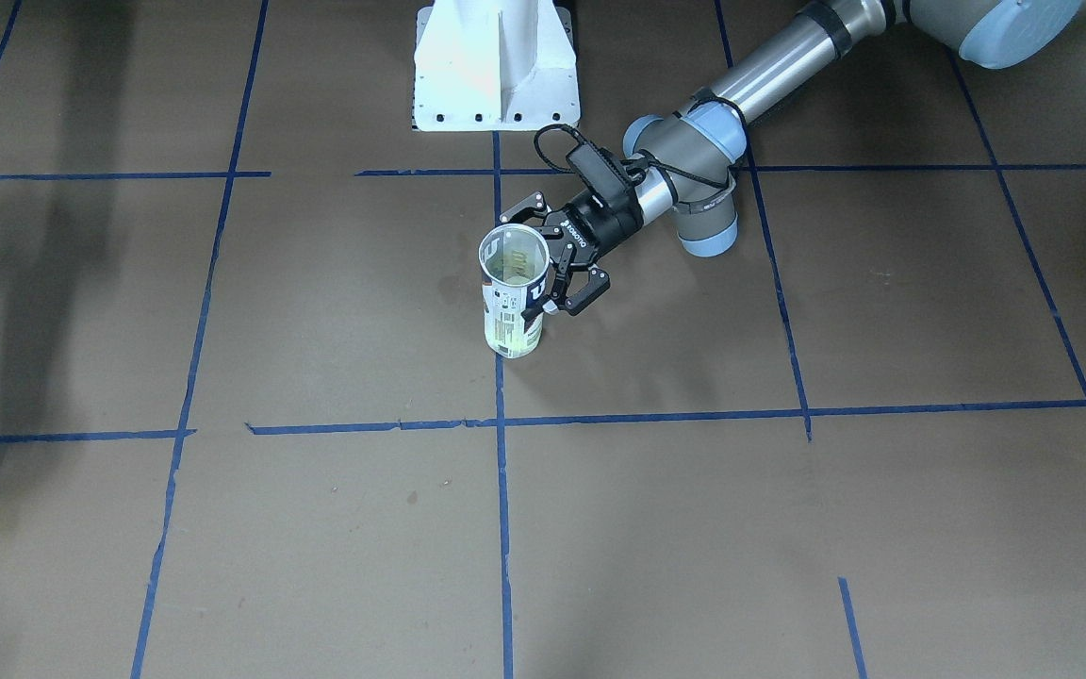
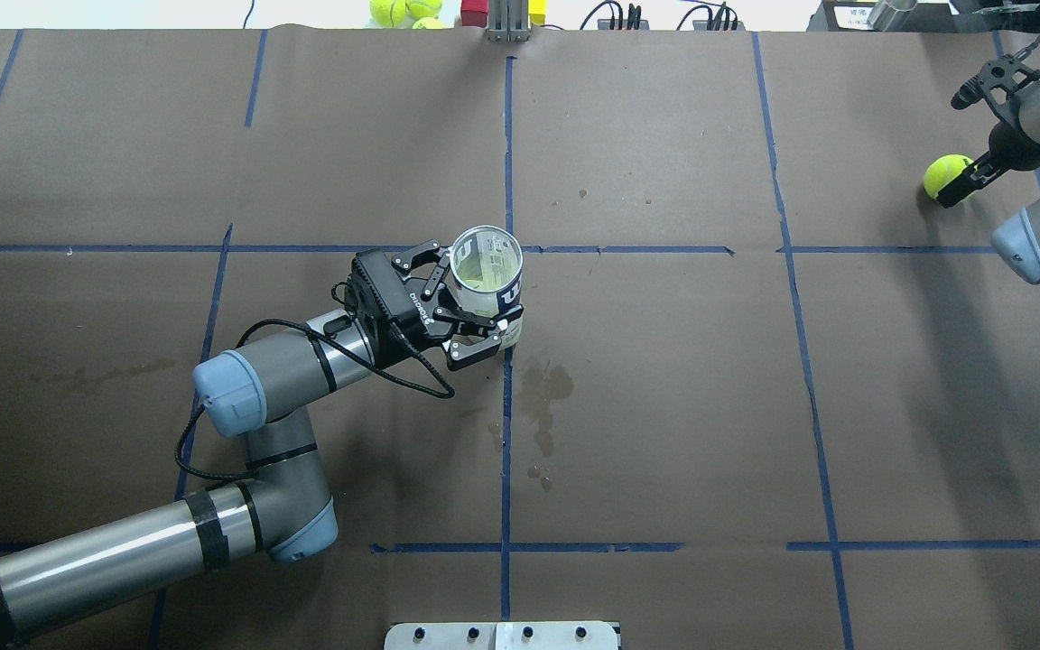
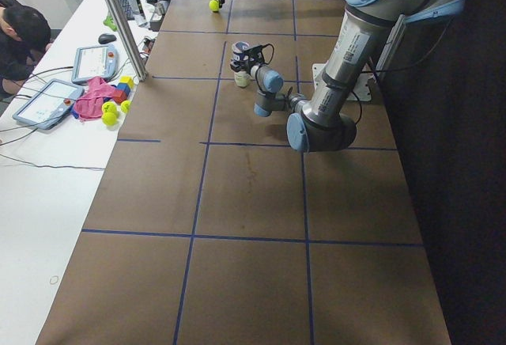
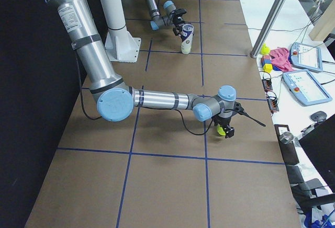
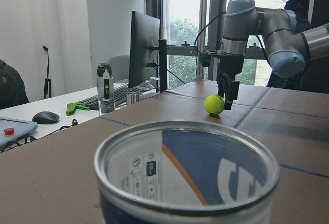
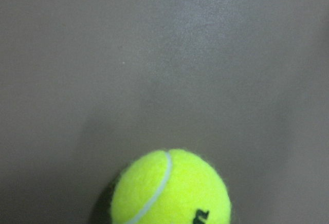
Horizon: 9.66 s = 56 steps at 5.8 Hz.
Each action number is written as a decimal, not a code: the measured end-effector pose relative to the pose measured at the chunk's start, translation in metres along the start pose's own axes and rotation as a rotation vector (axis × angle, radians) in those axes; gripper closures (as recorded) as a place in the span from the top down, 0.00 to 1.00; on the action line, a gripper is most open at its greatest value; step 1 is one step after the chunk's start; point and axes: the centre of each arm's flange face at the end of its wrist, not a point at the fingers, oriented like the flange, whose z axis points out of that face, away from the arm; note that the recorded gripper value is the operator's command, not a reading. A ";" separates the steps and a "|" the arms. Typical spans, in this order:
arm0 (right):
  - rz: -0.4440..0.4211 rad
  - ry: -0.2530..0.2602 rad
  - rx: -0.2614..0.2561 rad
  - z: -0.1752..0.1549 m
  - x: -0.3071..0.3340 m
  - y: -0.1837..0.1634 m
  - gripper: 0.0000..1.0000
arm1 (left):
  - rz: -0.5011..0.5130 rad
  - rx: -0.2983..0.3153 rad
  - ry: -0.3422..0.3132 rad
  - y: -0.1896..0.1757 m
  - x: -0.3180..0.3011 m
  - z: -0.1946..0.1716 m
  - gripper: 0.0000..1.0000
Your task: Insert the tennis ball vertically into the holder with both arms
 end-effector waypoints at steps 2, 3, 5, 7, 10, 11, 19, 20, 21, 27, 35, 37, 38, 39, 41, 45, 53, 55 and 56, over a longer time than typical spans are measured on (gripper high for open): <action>0.004 0.007 0.006 -0.002 -0.001 -0.008 0.66 | -0.001 -0.001 0.000 0.001 0.000 0.000 0.93; 0.004 0.006 0.007 -0.002 -0.001 -0.009 0.35 | -0.001 -0.001 0.001 0.001 0.001 0.000 0.93; -0.004 0.001 0.034 -0.015 -0.005 -0.016 0.16 | -0.002 0.000 0.002 0.000 0.001 0.000 0.93; 0.028 -0.079 0.130 -0.091 -0.020 -0.043 0.16 | -0.001 0.001 0.002 -0.001 0.002 0.001 0.93; 0.275 -0.175 0.163 -0.232 -0.145 -0.101 0.16 | -0.004 0.005 0.008 -0.003 0.007 0.004 0.93; 0.374 -0.220 0.168 -0.264 -0.204 -0.121 0.16 | -0.005 0.007 0.009 -0.004 0.008 0.004 0.93; 0.679 -0.269 0.171 -0.358 -0.590 -0.125 0.17 | -0.008 0.014 0.014 -0.008 0.010 0.005 0.93; 0.679 -0.266 0.170 -0.358 -0.595 -0.130 0.16 | -0.008 0.013 0.014 -0.008 0.010 0.005 0.93; 0.678 -0.259 0.167 -0.356 -0.598 -0.136 0.16 | -0.008 0.012 0.014 -0.007 0.009 0.004 0.93; 0.641 -0.222 0.184 -0.348 -0.601 -0.148 0.99 | -0.007 0.007 0.014 -0.005 0.008 0.002 0.93; 0.596 -0.222 0.190 -0.351 -0.596 -0.148 0.99 | -0.022 0.042 0.028 -0.021 0.013 -0.001 1.00; 0.596 -0.221 0.189 -0.351 -0.596 -0.148 0.99 | -0.022 0.065 0.032 -0.035 0.014 -0.002 1.00; 0.594 -0.220 0.189 -0.350 -0.595 -0.148 0.99 | -0.018 0.072 0.026 -0.039 0.010 -0.002 1.00; 0.588 -0.219 0.189 -0.350 -0.595 -0.148 0.99 | -0.012 0.079 0.019 -0.044 0.004 -0.003 1.00; 0.579 -0.228 0.183 -0.354 -0.586 -0.149 0.99 | -0.006 0.097 0.010 -0.055 -0.004 -0.004 1.00; 0.559 -0.281 0.154 -0.382 -0.498 -0.154 0.99 | -0.009 0.119 0.012 -0.097 0.005 -0.011 1.00; 0.154 -0.089 0.049 -0.309 -0.106 0.010 1.00 | -0.087 -0.597 -0.098 -0.233 -0.193 -0.075 1.00; 0.139 -0.087 0.005 -0.292 -0.036 0.091 1.00 | -0.035 -0.873 -0.178 -0.238 -0.271 -0.120 1.00; 0.177 -0.089 -0.029 -0.279 -0.014 0.133 1.00 | -0.036 -1.000 -0.231 -0.223 -0.314 -0.162 1.00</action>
